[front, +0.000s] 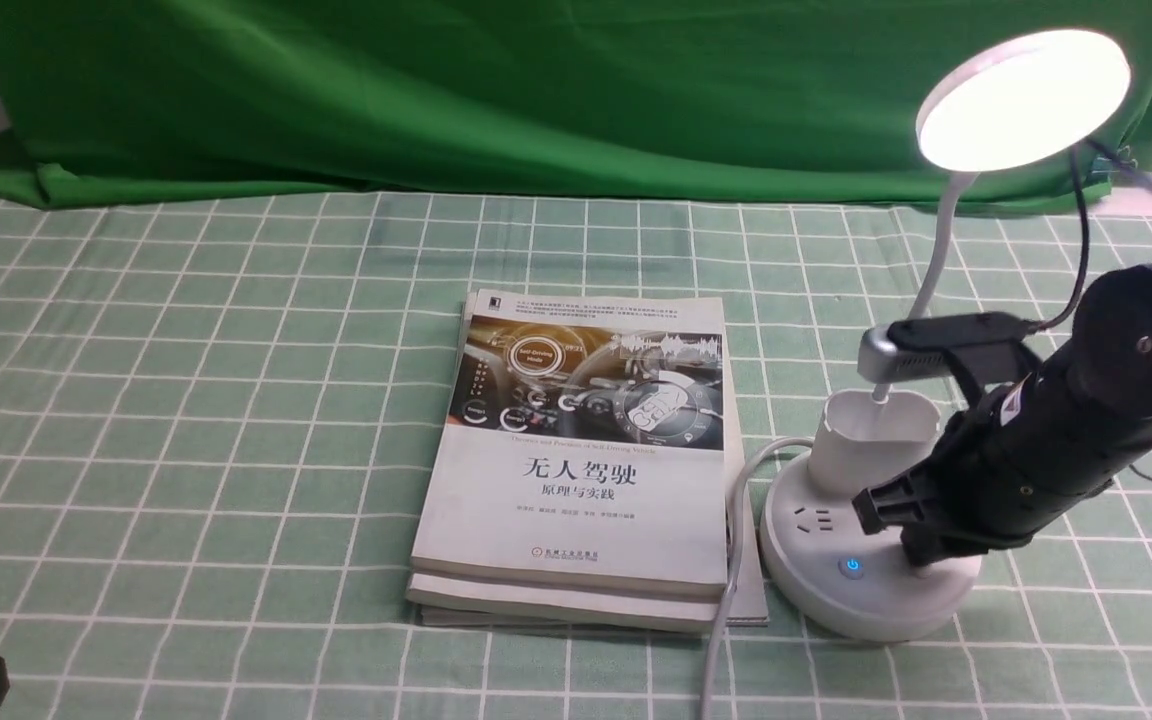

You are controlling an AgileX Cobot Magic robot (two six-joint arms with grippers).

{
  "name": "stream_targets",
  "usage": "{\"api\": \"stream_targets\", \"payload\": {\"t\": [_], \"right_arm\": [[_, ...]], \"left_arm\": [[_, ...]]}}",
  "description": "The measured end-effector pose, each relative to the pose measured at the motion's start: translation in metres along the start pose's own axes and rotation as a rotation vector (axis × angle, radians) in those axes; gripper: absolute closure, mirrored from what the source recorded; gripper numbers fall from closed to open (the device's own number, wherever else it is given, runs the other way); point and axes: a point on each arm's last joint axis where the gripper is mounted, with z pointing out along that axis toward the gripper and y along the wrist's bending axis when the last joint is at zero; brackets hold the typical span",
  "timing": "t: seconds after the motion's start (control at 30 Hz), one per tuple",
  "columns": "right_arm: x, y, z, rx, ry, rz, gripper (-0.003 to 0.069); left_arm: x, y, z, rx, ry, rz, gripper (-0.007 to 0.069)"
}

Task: Turn off the desk lamp on the blue coffee tablecloth by hand.
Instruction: 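Press the power button on the lamp base to turn the lamp off with the right gripper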

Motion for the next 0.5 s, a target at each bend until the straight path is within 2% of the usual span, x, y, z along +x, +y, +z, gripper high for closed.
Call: {"api": "stream_targets", "payload": {"t": [0.3,0.5], "right_arm": [[-0.002,0.000,-0.001,0.000,-0.013,-0.005,0.0621],[0.004,0.003,-0.044,-0.005,-0.114,-0.016,0.0621]], "left_arm": [[0.000,0.000,0.000,0.000,0.000,0.000,0.0625],[0.000,0.000,0.000,0.000,0.000,0.000,0.0625]]}}
